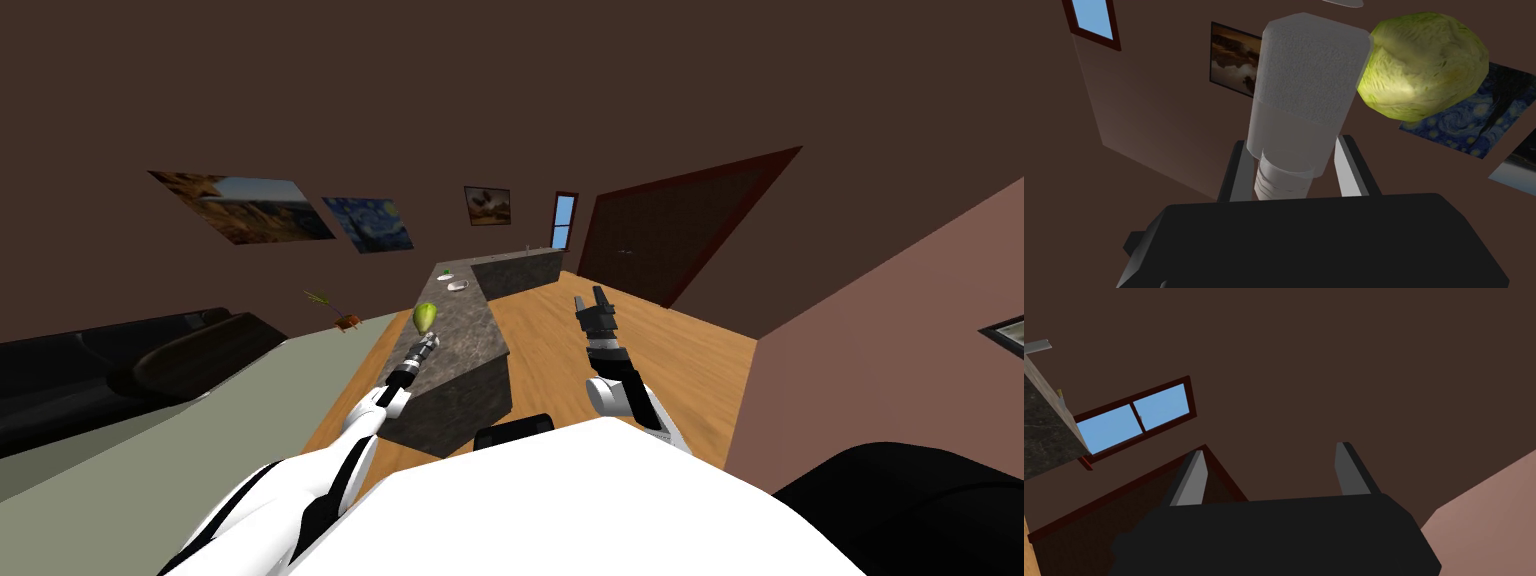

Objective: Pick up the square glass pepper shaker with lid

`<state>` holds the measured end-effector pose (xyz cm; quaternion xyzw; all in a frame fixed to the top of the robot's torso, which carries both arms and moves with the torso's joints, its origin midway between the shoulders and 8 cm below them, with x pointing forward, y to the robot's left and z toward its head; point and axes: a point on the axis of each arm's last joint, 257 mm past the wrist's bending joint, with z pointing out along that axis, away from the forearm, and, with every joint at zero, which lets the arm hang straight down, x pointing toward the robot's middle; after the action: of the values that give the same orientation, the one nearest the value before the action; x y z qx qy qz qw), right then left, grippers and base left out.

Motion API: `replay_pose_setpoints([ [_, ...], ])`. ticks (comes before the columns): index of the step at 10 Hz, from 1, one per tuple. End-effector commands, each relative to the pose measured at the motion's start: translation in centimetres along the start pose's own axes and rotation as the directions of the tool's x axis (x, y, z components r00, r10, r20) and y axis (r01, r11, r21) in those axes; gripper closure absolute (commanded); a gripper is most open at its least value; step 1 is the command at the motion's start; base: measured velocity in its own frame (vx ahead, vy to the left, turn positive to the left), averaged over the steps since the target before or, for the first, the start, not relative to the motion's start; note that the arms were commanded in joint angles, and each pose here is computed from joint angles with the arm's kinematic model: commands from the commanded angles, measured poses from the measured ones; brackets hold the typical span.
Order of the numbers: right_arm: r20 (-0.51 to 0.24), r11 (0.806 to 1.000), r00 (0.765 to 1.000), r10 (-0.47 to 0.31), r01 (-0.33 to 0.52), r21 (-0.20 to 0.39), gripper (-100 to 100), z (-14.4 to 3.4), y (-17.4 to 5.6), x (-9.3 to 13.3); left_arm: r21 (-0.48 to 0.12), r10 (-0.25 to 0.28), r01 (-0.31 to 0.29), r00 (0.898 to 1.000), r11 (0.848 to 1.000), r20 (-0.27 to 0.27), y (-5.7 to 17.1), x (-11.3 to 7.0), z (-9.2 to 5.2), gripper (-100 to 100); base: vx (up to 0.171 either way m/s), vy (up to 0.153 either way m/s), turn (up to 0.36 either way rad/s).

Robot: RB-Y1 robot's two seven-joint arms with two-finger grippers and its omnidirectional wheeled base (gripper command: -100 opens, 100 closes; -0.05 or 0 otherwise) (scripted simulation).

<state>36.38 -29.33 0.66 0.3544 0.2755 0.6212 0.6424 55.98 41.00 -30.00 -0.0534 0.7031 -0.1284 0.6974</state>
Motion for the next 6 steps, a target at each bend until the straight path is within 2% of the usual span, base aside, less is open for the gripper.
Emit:
replay_pose_setpoints([
  [1, 0.0, 1.0, 1.0, 0.0, 0.0, 0.0, 0, 0.0, 0.0, 0.0, 0.0, 0.0, 0.0, 1.0, 1.0, 0.0, 0.0, 0.0, 0.0, 100, 0.0, 0.0, 0.0],
  [3, 0.0, 1.0, 1.0, 0.0, 0.0, 0.0, 0, 0.0, 0.0, 0.0, 0.0, 0.0, 0.0, 1.0, 1.0, 0.0, 0.0, 0.0, 0.0, 100, 0.0, 0.0, 0.0],
  [4, 0.0, 1.0, 1.0, 0.0, 0.0, 0.0, 0, 0.0, 0.0, 0.0, -0.001, 0.0, 0.0, 1.0, 1.0, 0.0, 0.0, 0.0, 0.0, 0, 0.0, 0.0, 0.0],
  [5, 0.0, 1.0, 1.0, 0.0, 0.0, 0.0, 0, 0.0, 0.0, 0.0, -0.009, -0.006, 0.006, 1.0, 1.0, -0.006, -0.5, 1.0, -0.3, 100, -0.02, 0.044, -0.089],
  [6, 0.0, 1.0, 1.0, 0.0, 0.0, 0.0, 0, 0.0, 0.0, 0.0, -0.036, -0.018, 0.017, 0.999, 0.999, -0.034, -0.4, 2.9, -1.2, 100, -0.018, 0.124, -0.172],
])
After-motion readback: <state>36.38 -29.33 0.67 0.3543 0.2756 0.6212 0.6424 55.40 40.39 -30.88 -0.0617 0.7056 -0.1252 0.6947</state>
